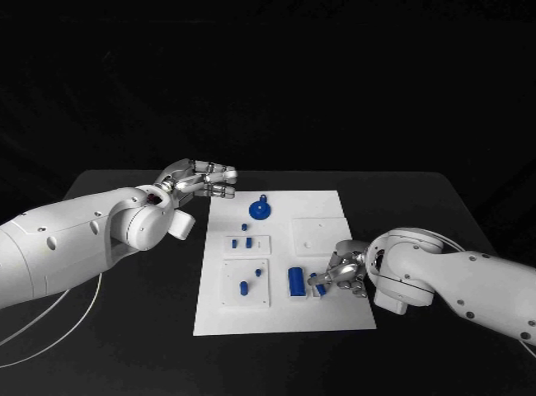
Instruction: Assemble the parts on the task board
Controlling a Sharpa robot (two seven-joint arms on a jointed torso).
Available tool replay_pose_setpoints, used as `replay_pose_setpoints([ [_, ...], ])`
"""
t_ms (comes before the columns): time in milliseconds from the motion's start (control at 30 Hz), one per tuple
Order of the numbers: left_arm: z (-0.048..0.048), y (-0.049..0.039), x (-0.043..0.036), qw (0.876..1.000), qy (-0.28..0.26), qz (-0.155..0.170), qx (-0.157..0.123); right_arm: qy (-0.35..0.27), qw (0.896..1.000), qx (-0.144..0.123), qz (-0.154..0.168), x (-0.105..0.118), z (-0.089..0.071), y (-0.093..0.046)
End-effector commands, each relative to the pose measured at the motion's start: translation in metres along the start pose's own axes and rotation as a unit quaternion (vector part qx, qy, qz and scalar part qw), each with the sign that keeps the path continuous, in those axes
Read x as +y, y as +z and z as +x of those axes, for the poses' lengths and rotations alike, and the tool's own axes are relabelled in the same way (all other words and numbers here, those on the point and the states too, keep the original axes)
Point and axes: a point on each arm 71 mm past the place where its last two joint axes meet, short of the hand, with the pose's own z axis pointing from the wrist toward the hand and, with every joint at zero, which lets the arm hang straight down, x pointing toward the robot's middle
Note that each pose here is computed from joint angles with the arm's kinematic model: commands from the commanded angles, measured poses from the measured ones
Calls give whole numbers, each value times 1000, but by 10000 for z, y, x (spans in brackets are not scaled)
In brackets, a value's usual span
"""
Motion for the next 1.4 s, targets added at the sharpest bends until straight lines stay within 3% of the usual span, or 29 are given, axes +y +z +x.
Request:
replay_pose_setpoints([
  [33, 15, 1, -9, 1000, -1, 2, 9, -20, 999, 36, 23, -50, 74, -3],
  [667, 16, 0, -8, 1000, -2, 2, 11, -39, 997, 63, 7, -16, 127, -64],
  [1400, 3, 9, -10, 1000, 0, 6, 5, -35, 999, 34, -5, -46, -31, -102],
])
